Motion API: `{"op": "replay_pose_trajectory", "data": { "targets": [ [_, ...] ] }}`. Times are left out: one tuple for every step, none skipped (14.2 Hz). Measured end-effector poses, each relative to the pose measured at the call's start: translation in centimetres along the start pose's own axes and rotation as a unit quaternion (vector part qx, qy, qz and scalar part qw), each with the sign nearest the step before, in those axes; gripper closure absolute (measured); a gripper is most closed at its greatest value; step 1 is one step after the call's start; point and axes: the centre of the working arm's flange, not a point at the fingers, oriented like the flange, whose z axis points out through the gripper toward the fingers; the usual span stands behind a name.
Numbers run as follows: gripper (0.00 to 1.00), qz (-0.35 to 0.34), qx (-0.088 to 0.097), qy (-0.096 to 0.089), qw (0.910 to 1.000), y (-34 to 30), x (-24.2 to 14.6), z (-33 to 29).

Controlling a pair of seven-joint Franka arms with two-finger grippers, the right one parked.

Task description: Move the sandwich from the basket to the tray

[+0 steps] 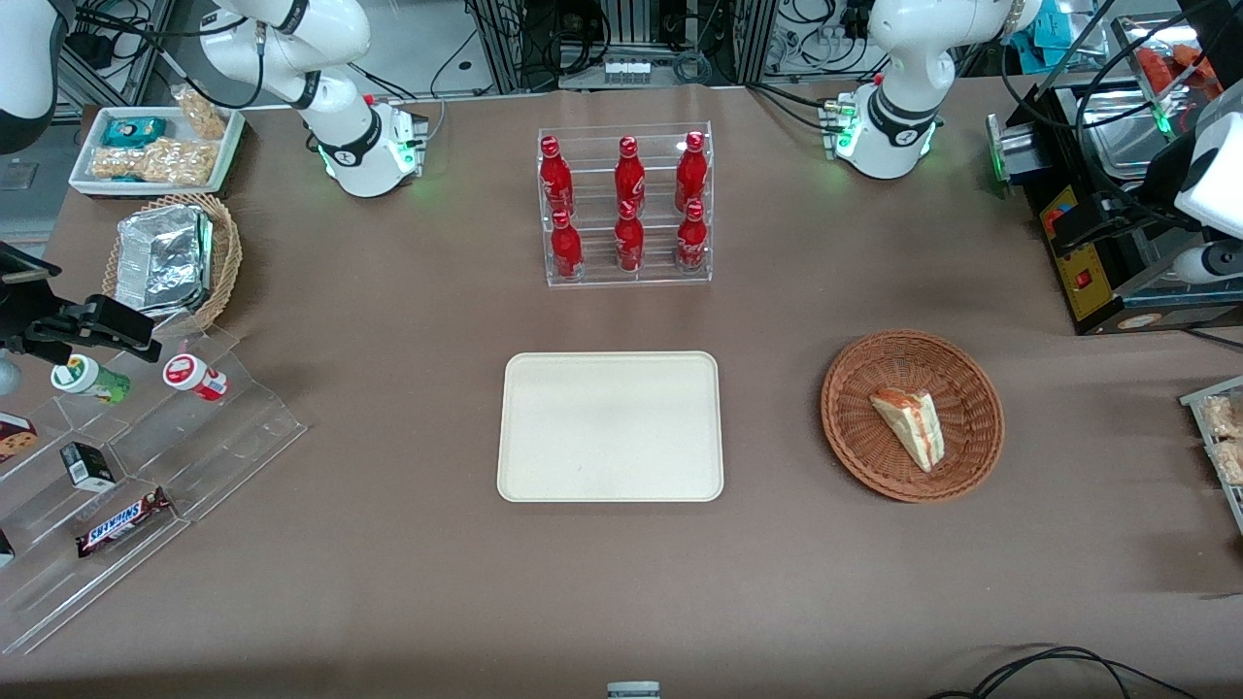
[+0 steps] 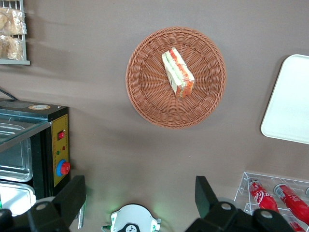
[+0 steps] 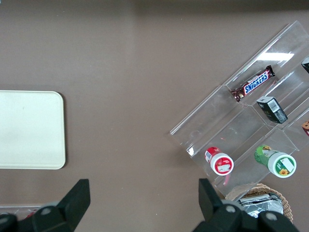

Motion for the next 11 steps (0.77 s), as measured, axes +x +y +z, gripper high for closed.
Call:
{"op": "replay_pose_trajectory", "data": {
  "targets": [
    [0.00,0.001,-0.002,0.000,1.0000,0.1,0.0,0.0],
    [0.00,0.001,-0.004,-0.001,1.0000,0.1,0.0,0.0],
    [0.00,0.002,-0.005,-0.001,1.0000,0.2,0.0,0.0],
    [0.00,0.002,-0.005,-0.002,1.0000,0.2,0.0,0.0],
    [0.00,0.002,-0.005,-0.002,1.0000,0.2,0.0,0.1],
    [0.00,0.002,-0.005,-0.003,1.0000,0.2,0.0,0.1],
    [0.00,0.002,-0.005,-0.005,1.0000,0.2,0.1,0.3],
    [0.00,0.002,-0.004,-0.009,1.0000,0.2,0.2,0.7],
    [0.00,0.002,-0.003,-0.014,0.9999,0.3,0.4,1.2],
    [0.00,0.001,-0.002,-0.023,0.9997,0.2,0.7,2.0],
    [0.00,-0.003,-0.001,-0.035,0.9994,0.1,1.3,3.2]
  ]
}}
